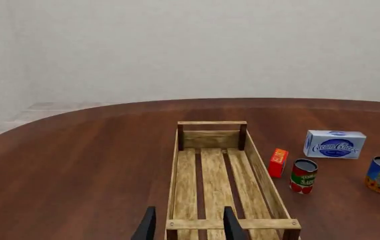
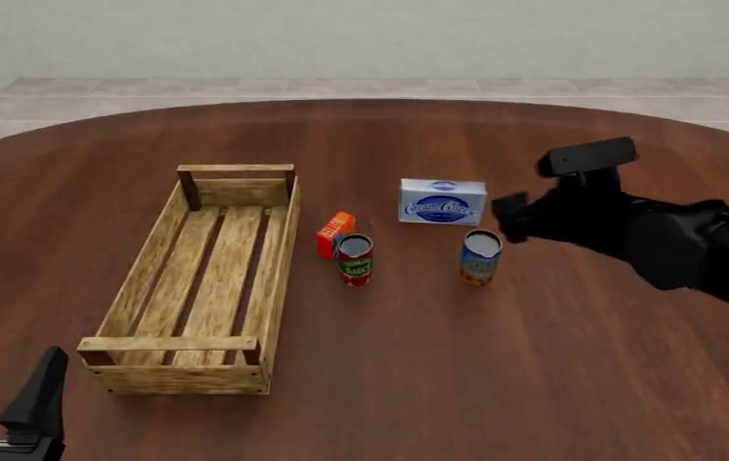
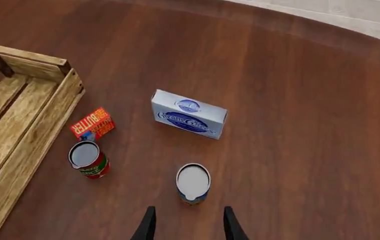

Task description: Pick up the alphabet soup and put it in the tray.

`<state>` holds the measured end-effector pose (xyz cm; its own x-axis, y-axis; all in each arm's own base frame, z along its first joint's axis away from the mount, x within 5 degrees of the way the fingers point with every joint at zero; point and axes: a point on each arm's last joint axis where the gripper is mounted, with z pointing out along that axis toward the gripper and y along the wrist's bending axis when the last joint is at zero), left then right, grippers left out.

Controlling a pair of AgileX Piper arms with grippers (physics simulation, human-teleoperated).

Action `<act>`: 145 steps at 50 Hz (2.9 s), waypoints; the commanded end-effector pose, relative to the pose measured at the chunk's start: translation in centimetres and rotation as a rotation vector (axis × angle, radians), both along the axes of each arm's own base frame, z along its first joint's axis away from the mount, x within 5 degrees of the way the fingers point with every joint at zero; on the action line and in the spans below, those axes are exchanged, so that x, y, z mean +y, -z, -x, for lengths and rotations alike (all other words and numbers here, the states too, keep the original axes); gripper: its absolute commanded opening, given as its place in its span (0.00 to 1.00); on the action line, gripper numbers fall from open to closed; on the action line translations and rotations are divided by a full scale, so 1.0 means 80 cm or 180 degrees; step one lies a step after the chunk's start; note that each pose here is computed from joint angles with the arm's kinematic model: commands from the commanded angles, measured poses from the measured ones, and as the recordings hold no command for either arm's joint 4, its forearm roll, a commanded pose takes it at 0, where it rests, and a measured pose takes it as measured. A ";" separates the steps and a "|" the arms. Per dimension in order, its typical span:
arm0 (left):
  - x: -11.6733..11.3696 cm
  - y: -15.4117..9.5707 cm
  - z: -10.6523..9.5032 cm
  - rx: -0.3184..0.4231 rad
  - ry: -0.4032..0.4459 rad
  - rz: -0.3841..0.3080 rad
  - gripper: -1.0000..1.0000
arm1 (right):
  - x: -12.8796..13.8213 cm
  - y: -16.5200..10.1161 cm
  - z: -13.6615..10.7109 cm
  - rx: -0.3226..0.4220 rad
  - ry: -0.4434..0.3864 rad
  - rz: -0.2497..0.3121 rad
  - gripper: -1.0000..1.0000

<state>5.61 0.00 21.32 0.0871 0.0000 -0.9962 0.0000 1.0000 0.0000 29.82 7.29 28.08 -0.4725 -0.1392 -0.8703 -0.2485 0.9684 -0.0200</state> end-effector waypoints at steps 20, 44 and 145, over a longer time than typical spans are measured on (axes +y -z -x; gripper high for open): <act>0.000 0.000 0.000 0.0000 0.0000 0.0000 1.00 | 0.012 0.074 -0.061 0.0330 0.0054 0.0032 1.00; 0.000 0.000 0.000 0.0000 0.0000 0.0000 1.00 | 0.017 0.134 -0.093 0.0529 0.0118 0.0005 1.00; 0.000 0.000 0.000 0.0000 0.0000 0.0000 1.00 | 0.113 0.055 -0.079 0.0443 -0.0590 0.0157 0.00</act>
